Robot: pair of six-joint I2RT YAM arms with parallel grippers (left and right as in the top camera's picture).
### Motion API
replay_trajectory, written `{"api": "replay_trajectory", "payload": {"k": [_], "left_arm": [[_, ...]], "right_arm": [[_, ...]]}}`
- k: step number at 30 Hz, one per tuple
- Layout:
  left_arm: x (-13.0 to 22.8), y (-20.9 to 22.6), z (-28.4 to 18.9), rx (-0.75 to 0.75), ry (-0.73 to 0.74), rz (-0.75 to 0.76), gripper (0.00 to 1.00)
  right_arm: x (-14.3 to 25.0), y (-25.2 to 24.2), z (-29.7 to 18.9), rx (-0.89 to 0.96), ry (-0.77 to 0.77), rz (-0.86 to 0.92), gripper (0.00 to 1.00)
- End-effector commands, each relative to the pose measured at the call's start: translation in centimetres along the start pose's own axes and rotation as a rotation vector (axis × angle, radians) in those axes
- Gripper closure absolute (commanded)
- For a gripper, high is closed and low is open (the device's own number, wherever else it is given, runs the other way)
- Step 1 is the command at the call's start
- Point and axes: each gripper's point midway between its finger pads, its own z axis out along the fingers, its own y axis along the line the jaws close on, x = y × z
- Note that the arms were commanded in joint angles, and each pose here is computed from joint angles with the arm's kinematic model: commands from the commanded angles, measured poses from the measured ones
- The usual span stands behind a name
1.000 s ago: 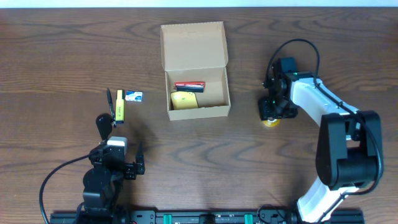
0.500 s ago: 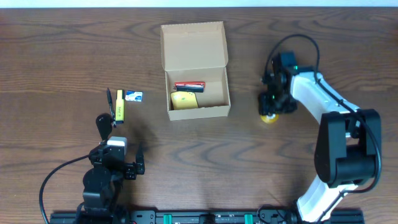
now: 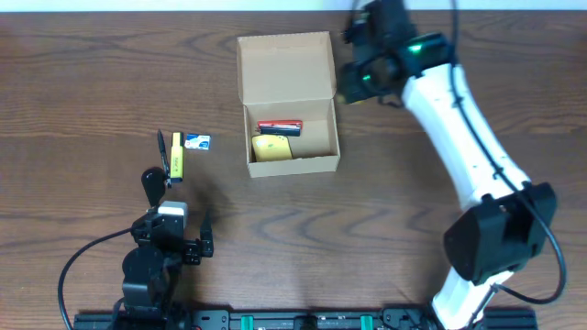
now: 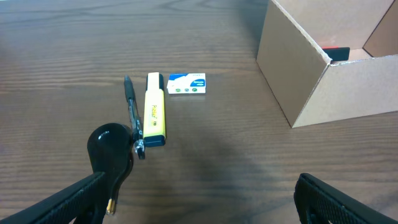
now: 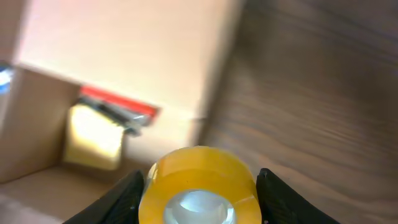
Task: Pack container
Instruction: 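Carry the tape roll into the box and lower it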
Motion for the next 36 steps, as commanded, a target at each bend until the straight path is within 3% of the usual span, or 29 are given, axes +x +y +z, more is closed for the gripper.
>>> {"api": "replay_trajectory", "payload": {"k": [1, 15, 29, 32, 36], "left_arm": [[0.5, 0.4, 0.2, -0.022, 0.009, 0.002, 0.05], [0.5, 0.4, 0.2, -0.022, 0.009, 0.002, 0.05], [0.5, 0.4, 0.2, -0.022, 0.009, 0.002, 0.05], [0.5, 0.4, 0.2, -0.022, 0.009, 0.002, 0.05], [0.5, 0.4, 0.2, -0.022, 0.009, 0.002, 0.05]], "right_arm": [[0.8, 3.0, 0.7, 0.013, 0.023, -0.043, 0.98], [7.3, 4.9, 5.9, 0.048, 0.251, 0.017, 0.99], [8.5, 4.7, 8.1, 0.053, 0.283, 0.041, 0.99], [8.6, 4.8, 8.4, 0.053, 0.286, 0.041, 0.97], [8.3, 5.3, 8.5, 0.047, 0.272, 0.031, 0.83]]}}
